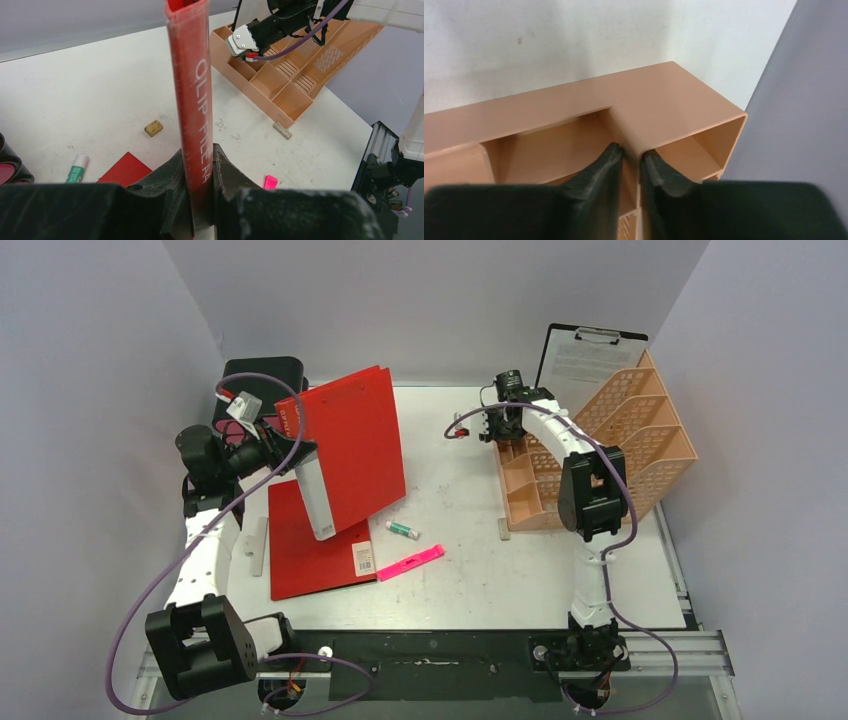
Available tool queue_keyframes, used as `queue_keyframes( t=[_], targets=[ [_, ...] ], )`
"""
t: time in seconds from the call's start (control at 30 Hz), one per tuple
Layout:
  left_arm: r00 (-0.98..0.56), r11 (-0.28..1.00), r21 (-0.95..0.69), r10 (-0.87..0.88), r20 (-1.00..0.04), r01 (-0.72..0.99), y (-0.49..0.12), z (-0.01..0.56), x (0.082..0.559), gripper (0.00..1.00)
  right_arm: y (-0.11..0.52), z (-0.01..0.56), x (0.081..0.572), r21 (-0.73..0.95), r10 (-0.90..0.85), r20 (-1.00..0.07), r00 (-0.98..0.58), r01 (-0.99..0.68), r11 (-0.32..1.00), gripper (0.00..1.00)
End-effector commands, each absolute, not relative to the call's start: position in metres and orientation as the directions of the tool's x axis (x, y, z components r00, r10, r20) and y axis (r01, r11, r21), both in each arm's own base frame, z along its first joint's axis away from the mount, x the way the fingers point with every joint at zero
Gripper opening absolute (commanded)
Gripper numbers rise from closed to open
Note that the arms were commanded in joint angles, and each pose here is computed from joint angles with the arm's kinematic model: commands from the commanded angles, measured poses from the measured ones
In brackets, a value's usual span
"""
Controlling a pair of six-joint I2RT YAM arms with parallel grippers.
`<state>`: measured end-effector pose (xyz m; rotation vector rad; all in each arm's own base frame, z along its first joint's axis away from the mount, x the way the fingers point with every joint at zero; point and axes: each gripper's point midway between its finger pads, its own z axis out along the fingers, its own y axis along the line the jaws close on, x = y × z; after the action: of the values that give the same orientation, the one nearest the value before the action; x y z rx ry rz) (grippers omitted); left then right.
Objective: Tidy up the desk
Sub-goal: Move the storage box to the center of the board.
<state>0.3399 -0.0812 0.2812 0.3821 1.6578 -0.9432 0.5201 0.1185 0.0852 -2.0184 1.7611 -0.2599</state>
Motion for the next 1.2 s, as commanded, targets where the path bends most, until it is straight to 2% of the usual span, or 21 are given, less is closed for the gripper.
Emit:
queue_keyframes(
  t=[0.0,0.07,0.1,0.13,0.2,0.27,0.37,0.47,0.53,0.63,0.83,0.97,1.07,1.17],
  targets=[
    [-0.242,0.641,-0.316,-0.204,-0.949,0.699,-0.078,0.293,0.342,0.00,0.117,0.091,0.550,-0.552,-0.985,-0.075,0.154,-0.829,-0.088,0.32],
    [-0.242,0.643,-0.317,-0.204,-0.948,0.697,-0.077,0.291,0.342,0.00,0.125,0.115,0.540,-0.554,-0.986,-0.115,0.123,-0.832,-0.039,0.75],
    [-0.243,0.643,-0.316,-0.203,-0.949,0.698,-0.077,0.291,0.342,0.00,0.128,0.129,0.534,-0.560,-0.985,-0.140,0.105,-0.829,-0.009,0.89],
    [-0.241,0.643,-0.314,-0.201,-0.949,0.699,-0.077,0.290,0.342,0.00,0.131,0.148,0.527,-0.575,-0.981,-0.167,0.094,-0.818,0.019,0.94],
    [-0.236,0.643,-0.308,-0.199,-0.951,0.701,-0.078,0.291,0.341,0.00,0.134,0.185,0.511,-0.608,-0.971,-0.230,0.070,-0.789,0.087,1.00],
    [-0.231,0.642,-0.304,-0.197,-0.953,0.704,-0.078,0.293,0.339,0.00,0.130,0.223,0.492,-0.644,-0.953,-0.300,0.040,-0.746,0.171,0.95],
    [-0.221,0.642,-0.294,-0.194,-0.956,0.708,-0.079,0.295,0.337,0.00,0.117,0.265,0.451,-0.655,-0.919,-0.393,-0.009,-0.699,0.287,0.95],
    [-0.211,0.640,-0.284,-0.190,-0.959,0.714,-0.080,0.296,0.334,0.00,0.102,0.278,0.400,-0.638,-0.887,-0.459,-0.044,-0.679,0.363,0.95],
    [-0.208,0.637,-0.282,-0.190,-0.959,0.718,-0.081,0.297,0.332,0.00,0.094,0.276,0.366,-0.613,-0.859,-0.505,-0.082,-0.666,0.424,1.00],
    [-0.198,0.636,-0.273,-0.189,-0.962,0.722,-0.082,0.301,0.329,0.00,0.083,0.261,0.316,-0.543,-0.812,-0.564,-0.151,-0.674,0.502,0.81],
    [-0.179,0.636,-0.256,-0.185,-0.966,0.728,-0.084,0.306,0.322,0.00,0.060,0.219,0.259,-0.471,-0.745,-0.608,-0.274,-0.631,0.616,0.34],
    [-0.170,0.635,-0.247,-0.182,-0.969,0.732,-0.085,0.308,0.319,0.00,0.049,0.170,0.238,-0.480,-0.789,-0.548,-0.278,-0.667,0.569,0.23],
    [-0.167,0.635,-0.245,-0.181,-0.969,0.733,-0.085,0.309,0.318,0.00,0.039,0.135,0.233,-0.475,-0.810,-0.489,-0.325,-0.679,0.560,0.08],
    [-0.164,0.635,-0.241,-0.179,-0.970,0.734,-0.085,0.308,0.317,0.00,0.037,0.108,0.230,-0.449,-0.821,-0.452,-0.351,-0.705,0.549,0.05]
  ],
)
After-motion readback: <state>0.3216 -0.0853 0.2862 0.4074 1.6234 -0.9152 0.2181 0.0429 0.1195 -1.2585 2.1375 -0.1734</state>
